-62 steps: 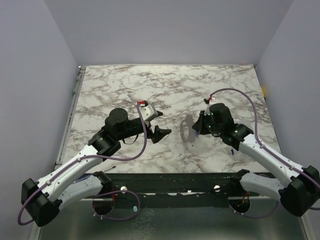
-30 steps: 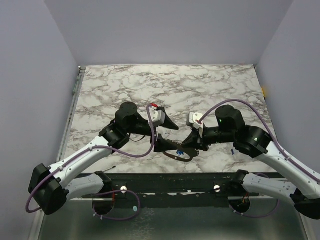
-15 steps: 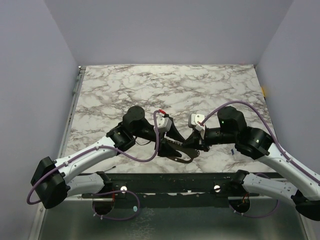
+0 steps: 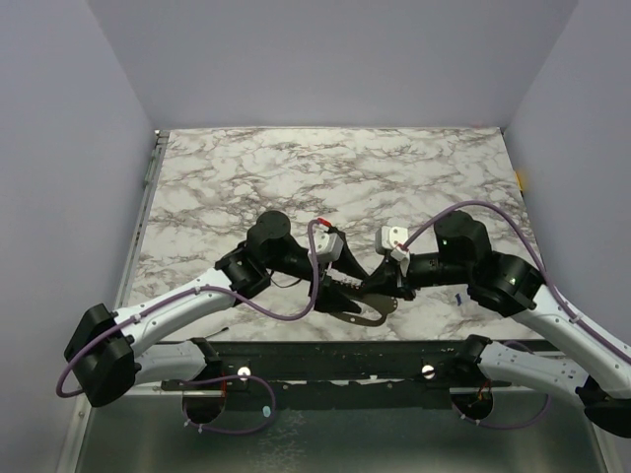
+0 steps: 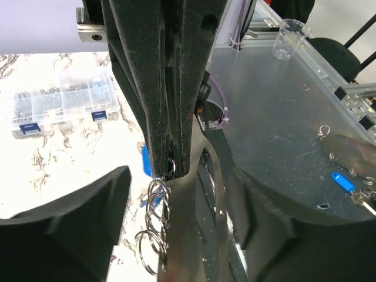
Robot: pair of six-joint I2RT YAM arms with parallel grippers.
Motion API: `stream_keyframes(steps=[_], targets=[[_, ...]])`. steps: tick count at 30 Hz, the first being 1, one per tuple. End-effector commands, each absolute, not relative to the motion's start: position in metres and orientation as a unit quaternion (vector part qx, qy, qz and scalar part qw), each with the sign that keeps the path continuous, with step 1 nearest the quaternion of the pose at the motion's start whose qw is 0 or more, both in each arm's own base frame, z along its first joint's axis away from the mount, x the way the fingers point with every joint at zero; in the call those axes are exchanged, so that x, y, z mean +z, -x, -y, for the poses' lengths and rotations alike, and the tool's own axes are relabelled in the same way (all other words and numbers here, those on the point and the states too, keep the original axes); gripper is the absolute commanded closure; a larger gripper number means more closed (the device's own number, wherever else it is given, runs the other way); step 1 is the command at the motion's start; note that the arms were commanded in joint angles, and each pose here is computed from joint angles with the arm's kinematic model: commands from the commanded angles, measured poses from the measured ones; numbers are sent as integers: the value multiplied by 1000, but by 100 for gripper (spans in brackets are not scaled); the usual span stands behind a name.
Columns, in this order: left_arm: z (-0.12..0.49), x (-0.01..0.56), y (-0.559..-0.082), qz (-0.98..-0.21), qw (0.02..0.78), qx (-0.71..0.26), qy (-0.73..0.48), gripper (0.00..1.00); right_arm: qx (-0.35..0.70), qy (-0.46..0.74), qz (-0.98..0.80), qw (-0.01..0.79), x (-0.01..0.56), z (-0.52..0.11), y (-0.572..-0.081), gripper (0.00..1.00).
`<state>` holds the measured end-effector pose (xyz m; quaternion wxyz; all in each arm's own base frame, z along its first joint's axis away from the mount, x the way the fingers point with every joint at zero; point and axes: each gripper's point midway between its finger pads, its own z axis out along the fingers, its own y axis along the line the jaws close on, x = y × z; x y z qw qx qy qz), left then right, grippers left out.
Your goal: Put the keys on the keyring
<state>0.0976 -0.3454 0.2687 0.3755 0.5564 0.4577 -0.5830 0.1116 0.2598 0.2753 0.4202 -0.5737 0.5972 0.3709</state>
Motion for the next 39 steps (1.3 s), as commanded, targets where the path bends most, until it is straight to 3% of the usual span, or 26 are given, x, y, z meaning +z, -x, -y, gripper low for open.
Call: stream_keyframes(steps=[1, 4, 5, 13, 14, 19, 20, 23, 25, 27, 34, 39], targets=[[347, 256, -98, -468, 371, -578, -556, 20, 389, 580, -558, 449, 295, -266, -107, 99], [348, 255, -101, -470, 376, -574, -555, 17, 393, 580, -554, 450, 297, -267, -106, 99], [348, 256, -101, -470, 378, -573, -555, 20, 395, 580, -552, 450, 297, -267, -105, 99], [352, 254, -102, -471, 370, -577, -555, 96, 396, 580, -550, 452, 298, -268, -105, 99], [352, 254, -103, -472, 372, -575, -555, 100, 396, 580, -549, 453, 298, -268, -105, 99], [352, 258, -108, -476, 396, -563, -548, 100, 388, 566, -557, 469, 302, -267, -112, 99], [352, 259, -109, -475, 401, -560, -548, 100, 382, 558, -564, 475, 304, -266, -115, 95], [350, 262, -111, -475, 413, -554, -545, 100, 366, 522, -582, 505, 318, -262, -128, 60], [349, 264, -112, -475, 418, -552, -543, 100, 358, 498, -583, 533, 331, -256, -133, 47], [348, 264, -112, -475, 418, -552, -543, 100, 355, 471, -576, 567, 348, -250, -137, 41], [344, 269, -111, -470, 431, -547, -542, 100, 334, 391, -530, 674, 394, -214, -138, 29], [339, 273, -111, -468, 446, -541, -539, 100, 308, 395, -556, 663, 376, -209, -144, 28]])
